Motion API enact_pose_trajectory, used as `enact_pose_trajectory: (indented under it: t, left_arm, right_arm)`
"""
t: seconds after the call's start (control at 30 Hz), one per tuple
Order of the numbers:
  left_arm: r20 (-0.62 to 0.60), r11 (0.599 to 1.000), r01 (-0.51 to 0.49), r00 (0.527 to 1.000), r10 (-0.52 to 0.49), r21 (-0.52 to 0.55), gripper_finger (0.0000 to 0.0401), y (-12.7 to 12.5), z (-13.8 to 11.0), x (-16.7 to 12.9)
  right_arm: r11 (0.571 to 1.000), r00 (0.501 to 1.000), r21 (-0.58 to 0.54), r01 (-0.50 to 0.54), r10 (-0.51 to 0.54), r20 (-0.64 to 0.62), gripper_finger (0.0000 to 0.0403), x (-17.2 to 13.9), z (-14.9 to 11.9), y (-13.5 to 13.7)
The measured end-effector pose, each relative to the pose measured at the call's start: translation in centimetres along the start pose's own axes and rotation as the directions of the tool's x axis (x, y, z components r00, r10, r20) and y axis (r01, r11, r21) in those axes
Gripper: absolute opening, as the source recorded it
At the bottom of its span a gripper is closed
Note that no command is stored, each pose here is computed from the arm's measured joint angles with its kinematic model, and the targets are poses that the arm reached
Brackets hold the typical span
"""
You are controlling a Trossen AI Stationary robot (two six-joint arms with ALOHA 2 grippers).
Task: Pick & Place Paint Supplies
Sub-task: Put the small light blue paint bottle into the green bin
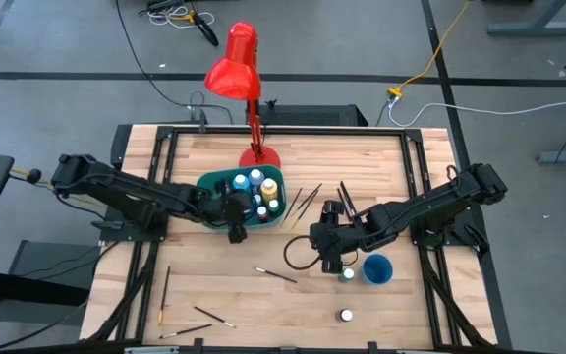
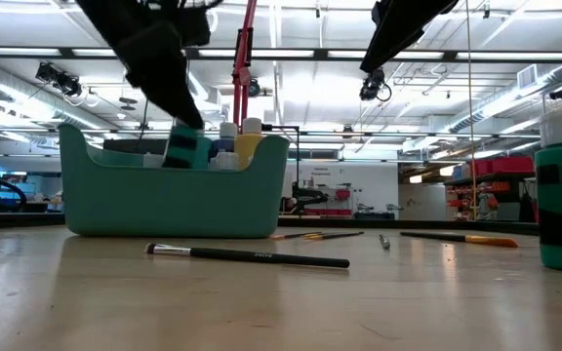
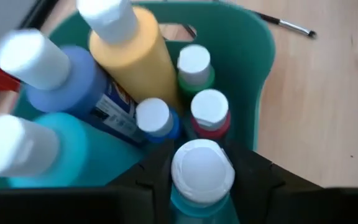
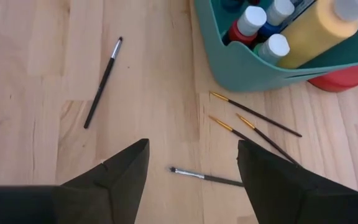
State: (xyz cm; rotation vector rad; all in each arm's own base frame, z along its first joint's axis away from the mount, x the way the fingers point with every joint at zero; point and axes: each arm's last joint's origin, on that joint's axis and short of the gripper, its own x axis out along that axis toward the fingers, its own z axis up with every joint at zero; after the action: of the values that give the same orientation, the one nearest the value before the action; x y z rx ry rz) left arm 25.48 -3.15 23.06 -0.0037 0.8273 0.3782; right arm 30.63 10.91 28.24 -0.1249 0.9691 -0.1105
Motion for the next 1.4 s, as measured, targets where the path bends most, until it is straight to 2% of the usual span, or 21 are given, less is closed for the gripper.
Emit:
enact_pose_trajectory:
  t: [0.13, 0.3, 0.4, 0.63, 1.07, 1.3, 1.4]
  left_arm:
    - [0.015, 0.999, 0.019, 1.000, -0.018, -0.031, 0.0148, 0.2, -0.8, 0.9]
    - [0.009, 0.998, -0.006, 1.000, 0.006, -0.060, 0.0126, 0.5, -1.6, 1.8]
    - [0.018, 0.997, -0.009, 1.000, 0.010, -0.080, 0.0126, 0.8, -2.0, 2.2]
    - [0.037, 0.996, -0.018, 0.999, 0.021, -0.083, 0.0152, 1.1, -1.9, 2.5]
    - [0.021, 0.993, -0.054, 0.998, 0.056, -0.106, 0.0065, 2.4, -1.8, 3.0]
    - [0.020, 0.994, -0.034, 0.999, 0.036, -0.107, 0.0052, 2.4, -1.7, 3.0]
    - [0.025, 0.993, -0.057, 0.998, 0.060, -0.107, 0.0054, 2.5, -1.7, 3.0]
  right_arm:
    - [1.000, 1.000, 0.000, 0.000, 0.000, 0.000, 0.0252, 0.0, 0.0, 0.0]
    - [1.000, 1.000, -0.013, -0.001, 0.001, 0.002, 0.0252, 0.0, 0.0, 0.0]
    - [1.000, 1.000, -0.018, -0.003, 0.003, 0.011, 0.0252, 0.0, 0.1, 0.0]
    - [1.000, 1.000, -0.017, -0.004, 0.004, 0.012, 0.0252, 0.0, 0.1, 0.0]
    - [1.000, 1.000, -0.014, -0.003, 0.004, 0.012, 0.0252, 0.0, 0.1, 0.0]
    - [1.000, 1.000, -0.014, -0.003, 0.004, 0.012, 0.0252, 0.0, 0.1, 0.0]
    - [1.000, 1.000, -0.014, -0.003, 0.004, 0.012, 0.0252, 0.0, 0.1, 0.0]
